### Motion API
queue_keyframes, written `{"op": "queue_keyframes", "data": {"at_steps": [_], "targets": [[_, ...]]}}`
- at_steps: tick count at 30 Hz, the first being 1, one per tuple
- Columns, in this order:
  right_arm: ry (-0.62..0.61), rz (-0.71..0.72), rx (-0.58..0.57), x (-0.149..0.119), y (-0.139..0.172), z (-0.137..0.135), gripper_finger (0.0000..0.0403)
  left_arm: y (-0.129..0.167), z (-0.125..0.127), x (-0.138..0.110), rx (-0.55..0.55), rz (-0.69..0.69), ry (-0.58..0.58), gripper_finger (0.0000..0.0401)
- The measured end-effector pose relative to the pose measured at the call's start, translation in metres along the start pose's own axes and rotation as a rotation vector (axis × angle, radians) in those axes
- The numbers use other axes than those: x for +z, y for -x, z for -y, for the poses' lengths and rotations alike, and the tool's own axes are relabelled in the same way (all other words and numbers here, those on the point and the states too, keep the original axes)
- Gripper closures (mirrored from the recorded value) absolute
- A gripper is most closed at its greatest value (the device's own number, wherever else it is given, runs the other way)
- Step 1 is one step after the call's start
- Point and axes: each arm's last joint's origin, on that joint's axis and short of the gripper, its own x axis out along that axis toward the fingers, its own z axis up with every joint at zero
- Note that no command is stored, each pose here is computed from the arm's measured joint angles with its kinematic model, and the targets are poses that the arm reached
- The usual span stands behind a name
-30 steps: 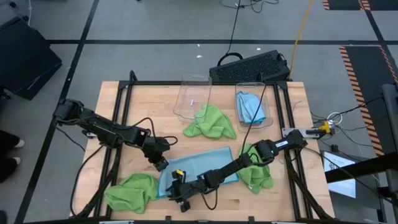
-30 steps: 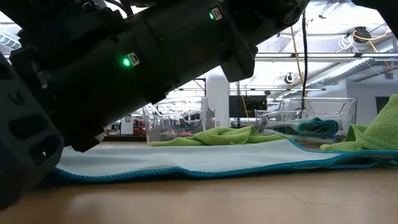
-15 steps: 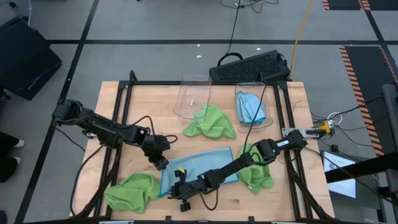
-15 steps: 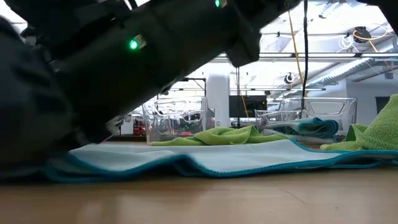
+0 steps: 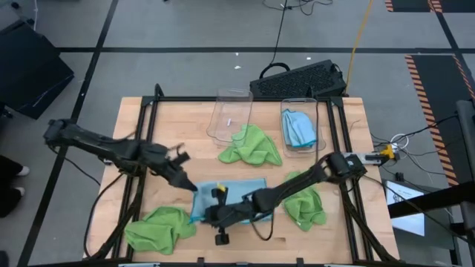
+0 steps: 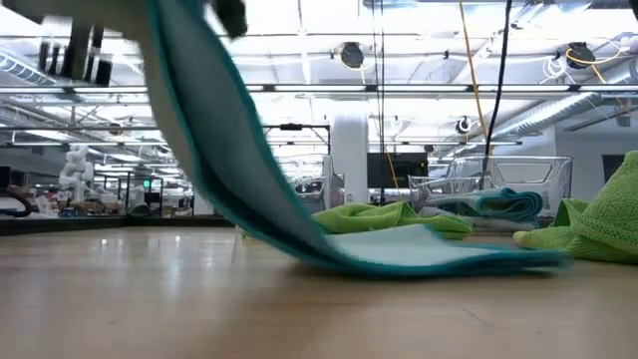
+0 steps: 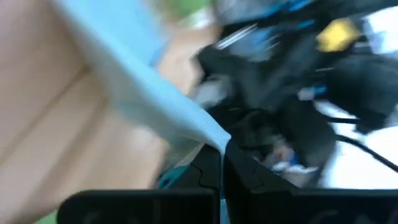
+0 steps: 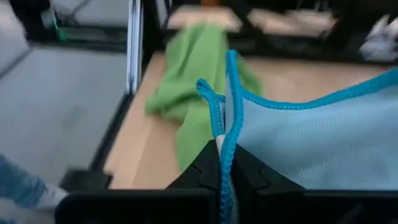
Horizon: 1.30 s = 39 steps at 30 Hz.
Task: Fold microfiber towels
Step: Fold the blue microfiber towel
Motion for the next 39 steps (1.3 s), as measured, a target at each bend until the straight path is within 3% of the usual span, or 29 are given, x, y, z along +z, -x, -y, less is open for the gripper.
{"op": "queue_keyframes", "data": {"at_steps": [7, 13, 20, 28, 33, 39], "targets": [[-0.033, 0.106, -0.022, 0.056, 0.063, 0.023, 0.0398, 0.047, 0.034, -0.003, -0.324, 0.266, -0.014, 0.0399], [-0.04, 0.163, -0.059, 0.084, 0.098, 0.06, 0.0398, 0.068, 0.06, 0.0, -0.394, 0.454, -0.056, 0.04], [-0.156, 0.253, -0.031, 0.111, 0.137, 0.133, 0.0398, 0.095, 0.104, 0.01, -0.407, 0.741, -0.193, 0.04], [-0.267, 0.329, 0.085, 0.126, 0.177, 0.182, 0.0398, 0.108, 0.118, 0.014, -0.348, 0.91, -0.241, 0.04], [-0.289, 0.293, 0.154, 0.126, 0.19, 0.192, 0.0399, 0.105, 0.114, 0.013, -0.301, 0.89, -0.244, 0.0399], [-0.333, 0.167, 0.242, 0.113, 0.183, 0.179, 0.0399, 0.091, 0.108, 0.003, -0.237, 0.743, -0.22, 0.0397]]}}
